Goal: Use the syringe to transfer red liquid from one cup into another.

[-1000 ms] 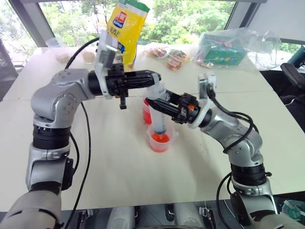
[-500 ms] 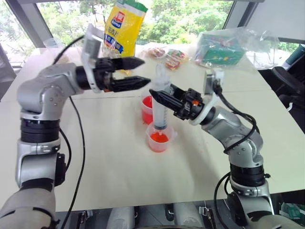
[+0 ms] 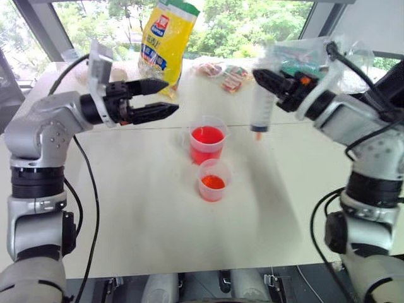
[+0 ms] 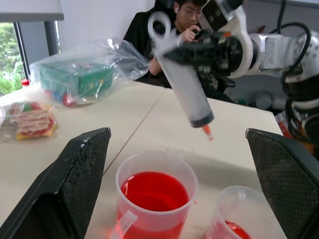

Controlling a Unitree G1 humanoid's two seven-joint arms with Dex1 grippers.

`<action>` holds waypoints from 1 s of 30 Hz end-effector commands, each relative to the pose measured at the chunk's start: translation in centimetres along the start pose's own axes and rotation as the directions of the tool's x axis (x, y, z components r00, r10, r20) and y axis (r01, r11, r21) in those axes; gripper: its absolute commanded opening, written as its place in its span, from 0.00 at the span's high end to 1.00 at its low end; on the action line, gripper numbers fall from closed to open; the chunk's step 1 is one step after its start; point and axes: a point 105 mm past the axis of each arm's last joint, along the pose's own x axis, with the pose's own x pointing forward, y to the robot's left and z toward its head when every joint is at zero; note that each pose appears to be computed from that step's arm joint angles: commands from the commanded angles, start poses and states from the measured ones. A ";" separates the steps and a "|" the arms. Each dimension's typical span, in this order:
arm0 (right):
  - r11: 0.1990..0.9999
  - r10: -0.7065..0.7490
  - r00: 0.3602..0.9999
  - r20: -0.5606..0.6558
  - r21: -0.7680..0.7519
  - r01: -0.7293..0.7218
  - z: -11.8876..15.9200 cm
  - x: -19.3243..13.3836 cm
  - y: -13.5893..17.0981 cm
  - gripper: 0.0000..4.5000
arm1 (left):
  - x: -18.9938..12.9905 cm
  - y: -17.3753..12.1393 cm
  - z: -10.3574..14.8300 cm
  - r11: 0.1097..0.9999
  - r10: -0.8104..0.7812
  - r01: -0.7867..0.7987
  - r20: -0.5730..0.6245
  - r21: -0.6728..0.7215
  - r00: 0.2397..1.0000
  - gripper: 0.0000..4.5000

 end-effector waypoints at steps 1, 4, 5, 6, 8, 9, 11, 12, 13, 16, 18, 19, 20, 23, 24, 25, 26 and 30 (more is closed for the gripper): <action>0.993 -0.118 0.972 -0.202 -0.039 0.112 -3.4 -0.7 -1.9 0.64 | 0.2 -0.8 0.7 0.998 -0.016 0.015 0.013 0.065 1.000 0.01; 0.973 -0.228 0.912 -0.341 -0.058 0.222 -6.5 -1.3 -4.1 0.64 | 0.3 -1.3 -0.3 0.998 -0.025 0.026 -0.015 0.063 1.000 0.01; 0.966 -0.255 0.895 -0.365 -0.056 0.252 -7.2 -1.4 -4.7 0.64 | 0.4 -1.6 -0.8 0.997 -0.028 0.030 -0.034 0.072 0.999 0.01; 0.961 -0.269 0.884 -0.382 -0.053 0.270 -7.8 -1.3 -5.1 0.64 | 0.4 -1.8 -1.3 0.996 -0.031 0.035 -0.051 0.077 0.998 0.01; 0.957 -0.281 0.871 -0.403 -0.047 0.287 -8.7 -1.1 -5.5 0.64 | 0.6 -2.3 -2.1 0.995 -0.041 0.048 -0.082 0.084 0.996 0.01; 0.955 -0.286 0.865 -0.413 -0.045 0.294 -9.0 -1.0 -5.6 0.64 | 0.6 -2.5 -2.3 0.995 -0.047 0.054 -0.092 0.084 0.995 0.01; 0.953 -0.288 0.856 -0.430 -0.040 0.301 -9.7 -0.9 -5.8 0.64 | 0.7 -2.9 -2.7 0.995 -0.053 0.061 -0.102 0.077 0.993 0.01; 0.951 -0.294 0.850 -0.437 -0.043 0.307 -10.3 -0.6 -6.0 0.64 | 0.7 -3.2 -3.1 0.995 -0.056 0.065 -0.119 0.078 0.991 0.01; 0.950 -0.298 0.847 -0.441 -0.046 0.310 -10.7 -0.5 -6.1 0.64 | 0.7 -3.3 -3.4 0.994 -0.058 0.069 -0.131 0.080 0.990 0.01; 0.946 -0.323 0.842 -0.431 -0.125 0.299 -11.4 -0.3 -6.4 0.43 | 0.7 -3.8 -4.2 0.994 -0.056 0.070 -0.164 0.082 0.985 0.00; 0.946 -0.323 0.839 -0.437 -0.164 0.278 -11.6 -0.5 -6.4 0.24 | 0.7 -4.1 -4.2 0.994 -0.058 0.072 -0.167 0.078 0.984 0.00; 0.948 -0.318 0.841 -0.438 -0.171 0.269 -11.6 -0.6 -6.3 0.13 | 0.7 -4.1 -4.2 0.994 -0.057 0.071 -0.169 0.078 0.984 0.00; 0.950 -0.309 0.845 -0.437 -0.178 0.255 -11.6 -0.8 -6.2 0.01 | 0.7 -4.2 -4.2 0.995 -0.057 0.070 -0.169 0.076 0.984 0.00; 0.952 -0.291 0.854 -0.431 -0.220 0.213 -11.1 -1.4 -5.7 0.00 | 0.6 -4.3 -4.2 0.995 -0.054 0.067 -0.175 0.070 0.983 0.00; 0.953 -0.281 0.858 -0.429 -0.228 0.199 -10.8 -1.7 -5.5 0.00 | 0.5 -4.3 -4.2 0.996 -0.053 0.066 -0.178 0.067 0.983 0.00; 0.955 -0.271 0.863 -0.426 -0.233 0.184 -10.4 -2.0 -5.2 0.00 | 0.5 -4.3 -4.1 0.996 -0.053 0.066 -0.180 0.066 0.982 0.00; 0.954 -0.259 0.870 -0.419 -0.249 0.164 -9.8 -2.4 -4.9 0.00 | 0.4 -4.3 -4.1 0.996 -0.052 0.065 -0.184 0.066 0.981 0.00; 0.952 -0.219 0.893 -0.392 -0.286 0.108 -7.8 -4.2 -3.9 0.00 | 0.1 -4.3 -3.8 0.996 -0.047 0.060 -0.191 0.064 0.980 0.00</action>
